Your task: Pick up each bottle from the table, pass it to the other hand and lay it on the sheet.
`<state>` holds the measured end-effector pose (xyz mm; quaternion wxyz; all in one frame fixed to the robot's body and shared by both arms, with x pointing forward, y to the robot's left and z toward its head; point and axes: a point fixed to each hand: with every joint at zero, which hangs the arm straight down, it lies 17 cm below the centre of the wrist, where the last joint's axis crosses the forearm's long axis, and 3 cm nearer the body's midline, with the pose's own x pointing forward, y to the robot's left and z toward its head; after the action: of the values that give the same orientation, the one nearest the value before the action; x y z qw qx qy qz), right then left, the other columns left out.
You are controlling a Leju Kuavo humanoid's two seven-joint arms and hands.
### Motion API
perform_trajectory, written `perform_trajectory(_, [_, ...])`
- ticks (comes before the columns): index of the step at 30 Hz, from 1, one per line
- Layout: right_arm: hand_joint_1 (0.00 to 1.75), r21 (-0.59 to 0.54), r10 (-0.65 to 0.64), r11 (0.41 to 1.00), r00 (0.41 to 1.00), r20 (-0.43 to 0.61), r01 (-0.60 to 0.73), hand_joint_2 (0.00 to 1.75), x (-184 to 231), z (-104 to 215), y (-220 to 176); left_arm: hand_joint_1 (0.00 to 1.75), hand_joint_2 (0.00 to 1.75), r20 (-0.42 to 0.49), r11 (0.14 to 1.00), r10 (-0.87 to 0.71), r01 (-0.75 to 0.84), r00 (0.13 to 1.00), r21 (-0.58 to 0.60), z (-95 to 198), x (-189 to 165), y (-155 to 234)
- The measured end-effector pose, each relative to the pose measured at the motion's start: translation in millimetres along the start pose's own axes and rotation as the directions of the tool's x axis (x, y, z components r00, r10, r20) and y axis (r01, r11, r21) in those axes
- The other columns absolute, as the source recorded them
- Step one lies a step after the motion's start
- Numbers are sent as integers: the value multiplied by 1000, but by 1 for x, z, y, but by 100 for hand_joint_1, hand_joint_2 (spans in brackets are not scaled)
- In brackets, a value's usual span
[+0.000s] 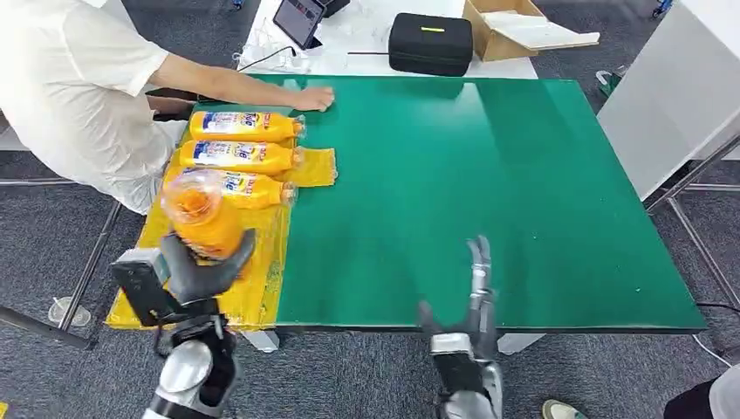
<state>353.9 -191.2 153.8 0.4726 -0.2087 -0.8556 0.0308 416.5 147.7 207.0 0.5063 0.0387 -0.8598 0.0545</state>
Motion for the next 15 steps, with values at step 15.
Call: perform_trajectory(15, [0,-362,21,932,999,42,-5,0,17,-40,-137,175,175,277,689,-658,708,700,-151,5,-26,12])
